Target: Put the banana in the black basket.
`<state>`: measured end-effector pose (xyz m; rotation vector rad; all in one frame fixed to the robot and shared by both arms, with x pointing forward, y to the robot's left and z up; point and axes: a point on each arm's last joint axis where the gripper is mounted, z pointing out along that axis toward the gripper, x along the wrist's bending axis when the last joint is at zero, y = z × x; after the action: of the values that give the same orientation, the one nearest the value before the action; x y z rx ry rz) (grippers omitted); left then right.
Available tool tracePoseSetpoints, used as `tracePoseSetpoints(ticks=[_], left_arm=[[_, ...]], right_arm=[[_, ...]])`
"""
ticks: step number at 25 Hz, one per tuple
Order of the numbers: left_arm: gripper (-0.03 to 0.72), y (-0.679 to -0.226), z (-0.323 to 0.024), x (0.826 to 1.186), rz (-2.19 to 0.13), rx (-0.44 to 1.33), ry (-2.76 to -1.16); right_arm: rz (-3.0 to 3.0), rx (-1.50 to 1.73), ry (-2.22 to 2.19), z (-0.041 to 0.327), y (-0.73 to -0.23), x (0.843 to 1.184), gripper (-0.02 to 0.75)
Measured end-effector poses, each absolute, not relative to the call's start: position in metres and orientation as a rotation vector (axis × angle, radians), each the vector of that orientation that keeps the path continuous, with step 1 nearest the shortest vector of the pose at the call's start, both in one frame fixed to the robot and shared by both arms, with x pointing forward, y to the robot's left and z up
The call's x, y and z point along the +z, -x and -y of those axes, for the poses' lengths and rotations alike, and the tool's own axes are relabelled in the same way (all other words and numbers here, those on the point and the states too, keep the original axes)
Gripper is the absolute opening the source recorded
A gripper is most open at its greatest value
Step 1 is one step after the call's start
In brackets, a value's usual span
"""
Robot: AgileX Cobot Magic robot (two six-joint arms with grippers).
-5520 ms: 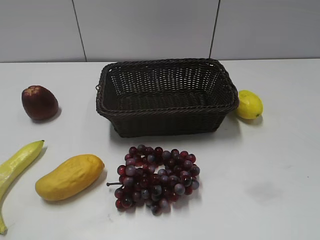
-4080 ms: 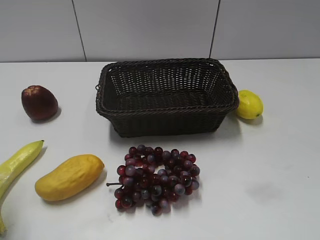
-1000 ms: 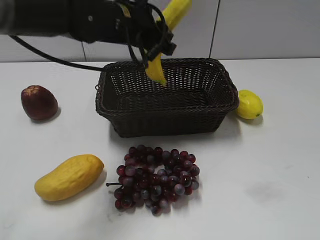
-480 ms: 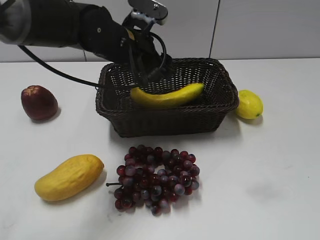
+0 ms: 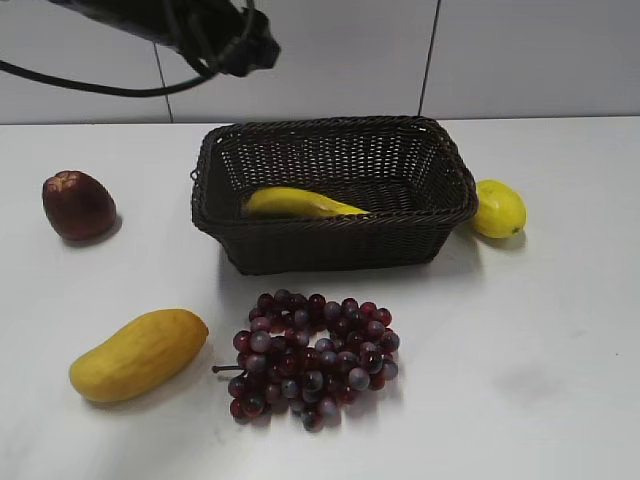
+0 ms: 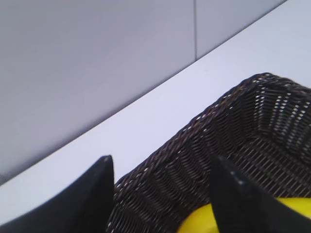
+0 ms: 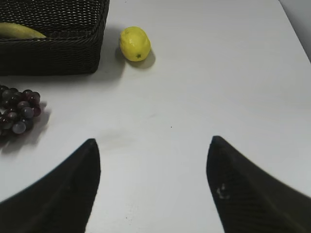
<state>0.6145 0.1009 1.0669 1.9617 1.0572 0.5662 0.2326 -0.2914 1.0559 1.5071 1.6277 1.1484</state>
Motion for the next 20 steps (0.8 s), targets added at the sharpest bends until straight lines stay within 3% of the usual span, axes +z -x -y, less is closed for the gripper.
tracePoseSetpoints(ticks=[10,15,20], left_arm=[[0.591,-0.606,-0.213,1.045,-1.780,0.134,-2.165],[0.591,-0.595,-0.243,1.043,-1.935,0.007,-2.215],[0.591,-0.568,-0.243,1.051,-1.932,-0.015,-2.222]], right_arm=[[-1.628,1.148,-1.507,0.291,-0.233,1.056,0.519],[-1.628,1.148,-1.507,0.291,-0.233,1.056,0.519],[-1.628,1.148,-1.507,0.291,-0.233,1.056,0.519]])
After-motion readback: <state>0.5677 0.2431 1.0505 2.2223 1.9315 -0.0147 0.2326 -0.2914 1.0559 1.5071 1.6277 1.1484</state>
